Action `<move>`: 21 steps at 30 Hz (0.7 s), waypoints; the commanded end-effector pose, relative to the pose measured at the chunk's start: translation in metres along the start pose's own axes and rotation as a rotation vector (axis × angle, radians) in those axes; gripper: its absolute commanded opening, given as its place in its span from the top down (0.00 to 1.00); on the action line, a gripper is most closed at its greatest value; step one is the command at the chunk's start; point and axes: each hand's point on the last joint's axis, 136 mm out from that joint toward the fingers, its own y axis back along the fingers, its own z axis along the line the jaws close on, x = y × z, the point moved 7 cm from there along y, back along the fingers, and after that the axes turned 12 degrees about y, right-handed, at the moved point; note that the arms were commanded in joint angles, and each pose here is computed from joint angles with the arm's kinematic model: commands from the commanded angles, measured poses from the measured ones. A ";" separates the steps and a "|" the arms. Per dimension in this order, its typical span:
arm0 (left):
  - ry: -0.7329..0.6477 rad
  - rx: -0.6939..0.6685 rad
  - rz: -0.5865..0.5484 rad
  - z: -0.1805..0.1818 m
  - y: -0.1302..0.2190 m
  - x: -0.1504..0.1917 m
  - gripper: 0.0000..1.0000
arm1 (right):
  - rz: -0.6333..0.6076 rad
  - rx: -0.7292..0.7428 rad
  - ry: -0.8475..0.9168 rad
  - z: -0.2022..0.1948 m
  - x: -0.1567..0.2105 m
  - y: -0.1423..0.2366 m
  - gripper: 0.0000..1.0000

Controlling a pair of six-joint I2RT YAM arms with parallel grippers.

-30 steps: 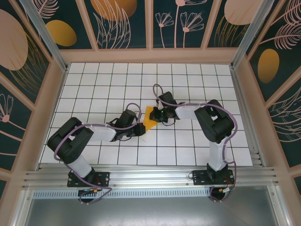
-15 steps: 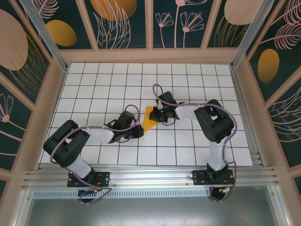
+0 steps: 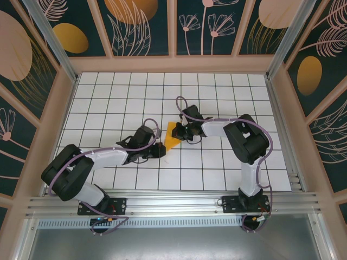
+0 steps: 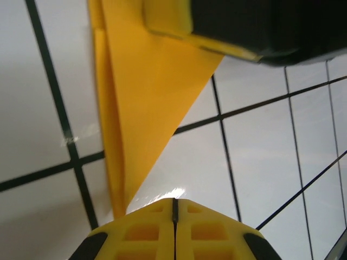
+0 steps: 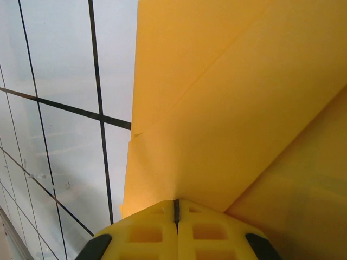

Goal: Fold a paper plane with a square sheet of paper (pick it up from the middle)
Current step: Fourth fold the wing at the center of the table.

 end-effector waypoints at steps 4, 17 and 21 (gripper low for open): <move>-0.009 -0.008 -0.087 -0.015 -0.013 -0.025 0.93 | 0.179 0.298 -0.127 -0.067 0.055 -0.026 0.98; 0.010 -0.147 -0.039 0.018 -0.039 -0.016 0.98 | 0.184 0.296 -0.129 -0.068 0.057 -0.026 0.98; 0.016 -0.138 0.020 0.025 -0.039 -0.003 0.98 | 0.182 0.301 -0.136 -0.070 0.057 -0.025 0.98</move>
